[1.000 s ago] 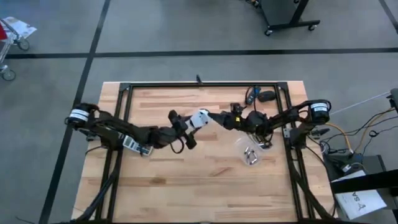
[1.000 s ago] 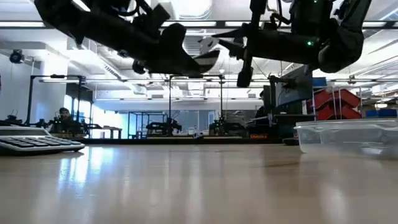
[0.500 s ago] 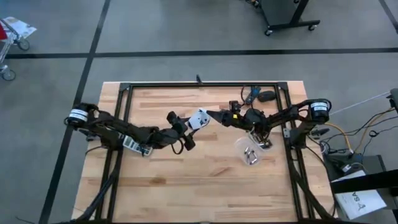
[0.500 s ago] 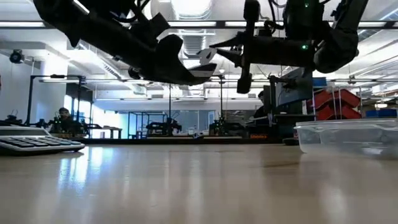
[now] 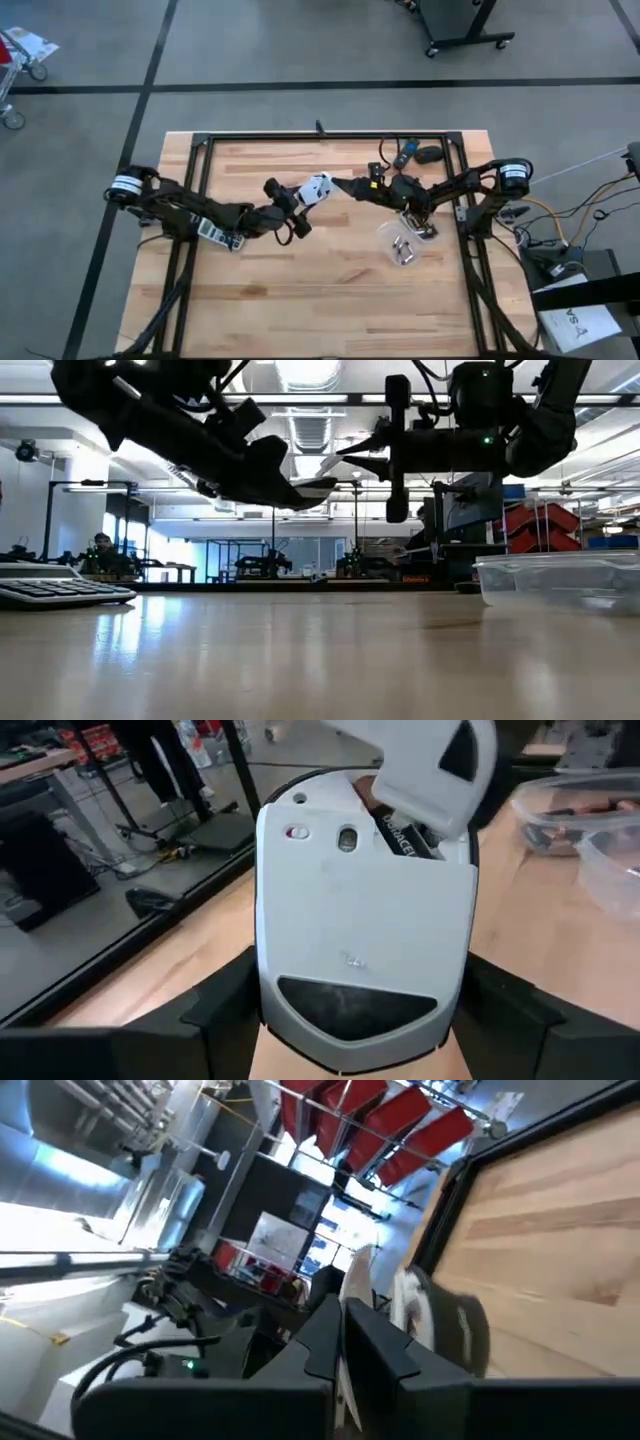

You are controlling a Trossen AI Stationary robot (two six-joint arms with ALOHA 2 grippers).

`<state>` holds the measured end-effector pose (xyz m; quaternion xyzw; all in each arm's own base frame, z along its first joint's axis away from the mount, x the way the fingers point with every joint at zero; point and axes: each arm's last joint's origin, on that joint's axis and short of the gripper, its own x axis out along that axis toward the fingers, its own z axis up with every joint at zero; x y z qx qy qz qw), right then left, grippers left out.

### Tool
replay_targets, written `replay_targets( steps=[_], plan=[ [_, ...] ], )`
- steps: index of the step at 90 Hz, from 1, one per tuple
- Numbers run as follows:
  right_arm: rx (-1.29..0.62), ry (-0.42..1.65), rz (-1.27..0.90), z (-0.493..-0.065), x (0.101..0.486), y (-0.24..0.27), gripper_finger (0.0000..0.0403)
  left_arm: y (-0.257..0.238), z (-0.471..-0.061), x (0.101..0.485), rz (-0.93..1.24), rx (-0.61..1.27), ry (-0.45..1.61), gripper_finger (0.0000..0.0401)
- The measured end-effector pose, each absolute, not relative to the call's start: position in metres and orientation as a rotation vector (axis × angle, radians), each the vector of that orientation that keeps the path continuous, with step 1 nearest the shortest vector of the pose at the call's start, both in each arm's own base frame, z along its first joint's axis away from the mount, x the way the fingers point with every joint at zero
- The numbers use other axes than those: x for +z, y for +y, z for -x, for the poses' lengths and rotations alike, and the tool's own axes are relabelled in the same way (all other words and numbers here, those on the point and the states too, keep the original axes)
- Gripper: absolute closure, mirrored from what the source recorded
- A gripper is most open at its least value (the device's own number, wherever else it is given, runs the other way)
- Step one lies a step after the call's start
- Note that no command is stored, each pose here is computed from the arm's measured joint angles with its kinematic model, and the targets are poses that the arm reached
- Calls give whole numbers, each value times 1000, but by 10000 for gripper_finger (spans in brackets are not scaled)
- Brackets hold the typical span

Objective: Insert battery
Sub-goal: Close the black/white mouse battery compartment

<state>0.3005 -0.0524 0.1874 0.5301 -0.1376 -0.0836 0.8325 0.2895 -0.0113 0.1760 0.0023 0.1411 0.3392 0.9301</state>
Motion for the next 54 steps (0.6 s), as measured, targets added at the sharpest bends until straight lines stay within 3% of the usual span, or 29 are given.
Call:
replay_targets(
  steps=[16, 54],
  plan=[
    [-199, -255, -1131, -306, 185, -55, 403, -9, -297, 153, -17, 696, 322, 157],
    [-181, -32, -1263, -313, 142, -52, 403, -11, -294, 109, -10, 629, 446, 157]
  ],
)
